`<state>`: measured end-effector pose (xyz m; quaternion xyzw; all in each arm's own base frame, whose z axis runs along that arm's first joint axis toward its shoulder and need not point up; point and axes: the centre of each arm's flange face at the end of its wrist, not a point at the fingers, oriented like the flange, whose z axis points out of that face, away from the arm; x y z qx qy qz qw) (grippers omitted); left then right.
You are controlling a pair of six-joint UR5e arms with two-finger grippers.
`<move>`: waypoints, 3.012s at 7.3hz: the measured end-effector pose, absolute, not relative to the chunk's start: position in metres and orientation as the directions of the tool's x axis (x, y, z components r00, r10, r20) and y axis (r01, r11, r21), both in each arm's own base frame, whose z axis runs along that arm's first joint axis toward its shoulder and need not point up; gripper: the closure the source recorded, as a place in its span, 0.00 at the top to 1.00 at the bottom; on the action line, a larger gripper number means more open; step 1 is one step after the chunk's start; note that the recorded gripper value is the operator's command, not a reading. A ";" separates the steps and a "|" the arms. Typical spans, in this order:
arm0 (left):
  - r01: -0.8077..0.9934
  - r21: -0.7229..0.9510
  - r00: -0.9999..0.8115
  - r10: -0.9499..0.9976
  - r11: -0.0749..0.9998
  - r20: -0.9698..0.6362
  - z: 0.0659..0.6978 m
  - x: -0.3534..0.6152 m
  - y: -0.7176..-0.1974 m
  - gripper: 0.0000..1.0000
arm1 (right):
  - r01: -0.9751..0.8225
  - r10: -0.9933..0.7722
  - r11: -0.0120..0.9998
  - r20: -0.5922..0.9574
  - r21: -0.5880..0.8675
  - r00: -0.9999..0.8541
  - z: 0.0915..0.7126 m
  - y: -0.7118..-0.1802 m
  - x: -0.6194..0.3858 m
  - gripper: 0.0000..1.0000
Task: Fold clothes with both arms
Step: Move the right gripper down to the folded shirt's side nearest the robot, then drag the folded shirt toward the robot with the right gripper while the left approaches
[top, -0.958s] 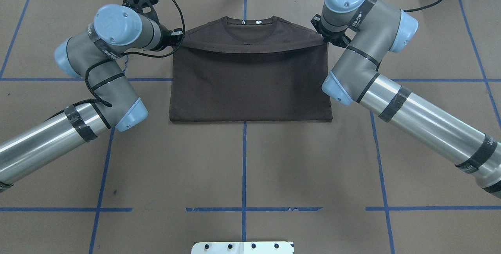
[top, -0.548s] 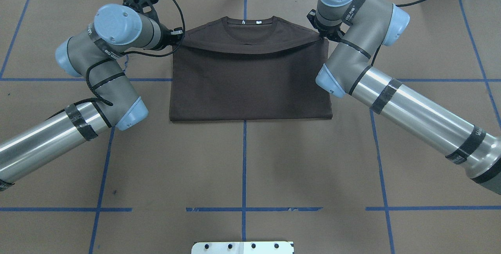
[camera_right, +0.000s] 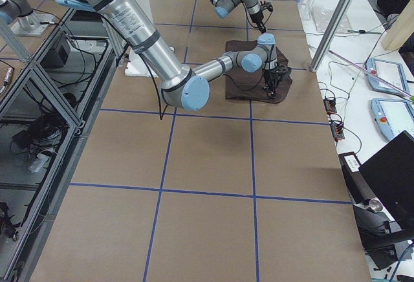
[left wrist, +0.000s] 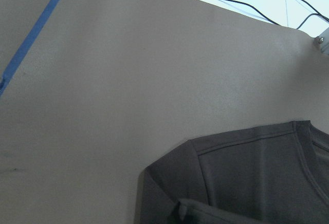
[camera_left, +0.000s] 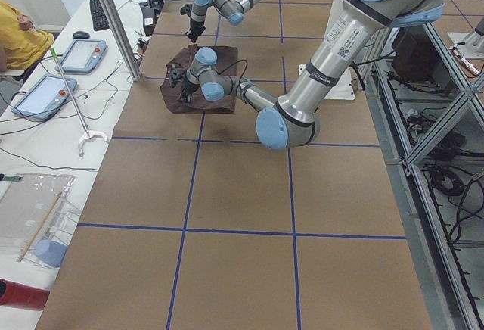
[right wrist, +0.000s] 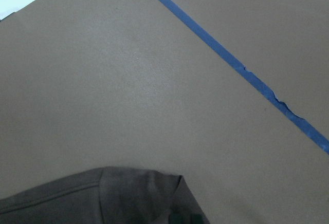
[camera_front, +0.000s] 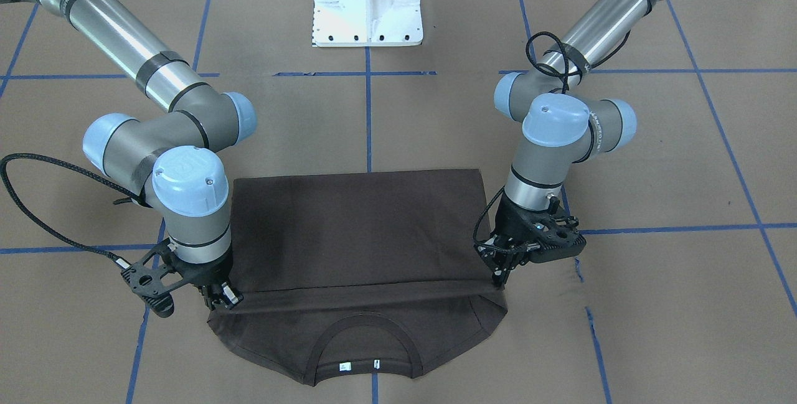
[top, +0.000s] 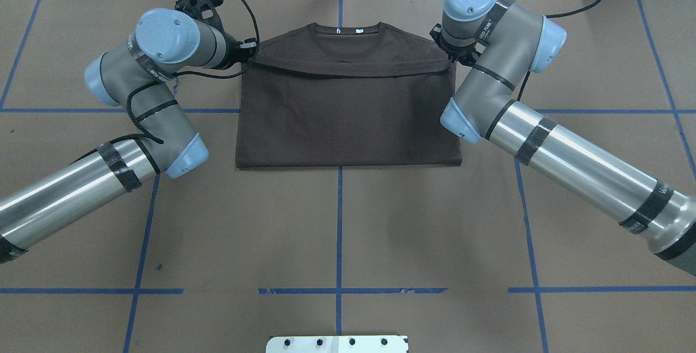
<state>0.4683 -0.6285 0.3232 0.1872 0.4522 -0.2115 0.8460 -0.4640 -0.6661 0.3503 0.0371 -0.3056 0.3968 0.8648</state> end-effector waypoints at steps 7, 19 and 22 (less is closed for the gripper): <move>0.540 0.130 0.444 -0.150 0.831 -0.883 0.335 0.455 -0.624 0.24 | -0.637 0.667 0.692 0.640 -0.341 0.381 0.349 -0.476 -0.434 0.60; 0.539 0.128 0.441 -0.149 0.833 -0.885 0.335 0.453 -0.621 0.24 | -0.696 0.727 0.627 0.583 -0.349 0.363 0.380 -0.441 -0.480 0.00; 0.539 0.130 0.434 -0.142 0.832 -0.890 0.329 0.452 -0.619 0.24 | -0.680 0.717 0.635 0.608 -0.367 0.342 0.359 -0.431 -0.471 0.00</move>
